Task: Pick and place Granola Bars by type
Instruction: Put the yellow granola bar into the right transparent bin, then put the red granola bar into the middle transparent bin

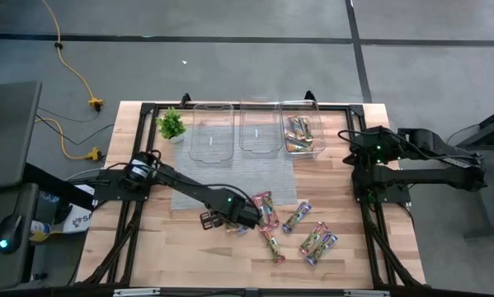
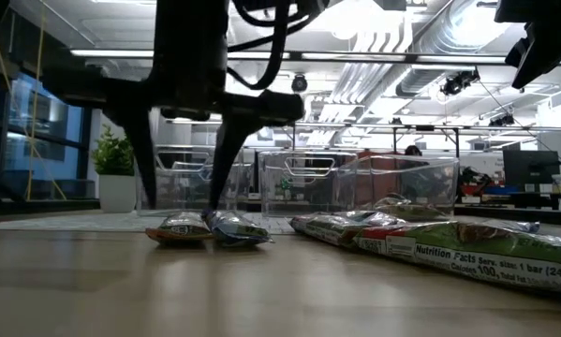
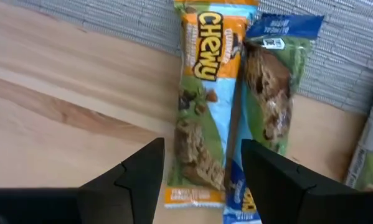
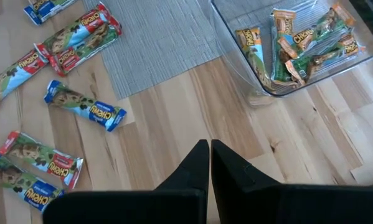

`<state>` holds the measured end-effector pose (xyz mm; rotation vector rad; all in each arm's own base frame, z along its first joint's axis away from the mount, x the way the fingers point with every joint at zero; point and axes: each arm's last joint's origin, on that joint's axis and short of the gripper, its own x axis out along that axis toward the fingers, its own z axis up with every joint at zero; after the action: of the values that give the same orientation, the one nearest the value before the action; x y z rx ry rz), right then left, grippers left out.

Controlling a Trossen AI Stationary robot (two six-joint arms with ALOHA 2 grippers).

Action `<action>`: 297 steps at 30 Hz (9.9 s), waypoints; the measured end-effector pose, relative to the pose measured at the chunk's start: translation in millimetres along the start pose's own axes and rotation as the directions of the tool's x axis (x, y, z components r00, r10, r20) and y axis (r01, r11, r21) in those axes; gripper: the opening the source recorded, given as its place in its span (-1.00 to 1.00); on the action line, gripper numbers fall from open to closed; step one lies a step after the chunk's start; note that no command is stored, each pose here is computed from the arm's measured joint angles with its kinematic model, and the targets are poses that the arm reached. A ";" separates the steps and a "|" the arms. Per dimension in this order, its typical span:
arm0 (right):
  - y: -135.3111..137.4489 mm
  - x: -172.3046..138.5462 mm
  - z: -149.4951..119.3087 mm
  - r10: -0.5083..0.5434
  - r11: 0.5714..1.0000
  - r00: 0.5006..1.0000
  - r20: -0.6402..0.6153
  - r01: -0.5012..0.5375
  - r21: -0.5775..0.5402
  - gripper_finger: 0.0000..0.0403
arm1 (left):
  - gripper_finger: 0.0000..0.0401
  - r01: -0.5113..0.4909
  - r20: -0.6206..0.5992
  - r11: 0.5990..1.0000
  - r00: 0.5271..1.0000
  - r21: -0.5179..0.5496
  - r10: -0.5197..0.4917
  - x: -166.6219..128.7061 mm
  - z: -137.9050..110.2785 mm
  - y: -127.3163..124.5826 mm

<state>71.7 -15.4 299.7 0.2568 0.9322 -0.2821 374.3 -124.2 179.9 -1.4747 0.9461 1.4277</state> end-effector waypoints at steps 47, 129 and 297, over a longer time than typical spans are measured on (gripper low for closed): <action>0.0 0.0 0.0 -0.001 1.000 1.000 0.000 0.001 -0.005 -1.00 | -0.48 -0.002 -0.003 0.998 1.000 0.070 0.003 26.5 17.8 -2.2; -1.1 0.1 0.6 -0.041 0.997 0.999 0.009 0.040 0.063 -1.00 | 0.35 0.768 -0.195 0.276 0.458 0.579 -0.867 -120.7 241.9 -234.8; 172.8 250.8 119.5 0.028 0.890 0.942 -0.336 0.129 0.438 -0.59 | 0.35 0.661 -0.387 0.301 0.684 0.687 -0.618 9.0 131.2 147.4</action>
<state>362.8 73.9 179.7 0.7333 1.2047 -0.5190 191.1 -52.4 162.7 -0.9645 0.7076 0.2364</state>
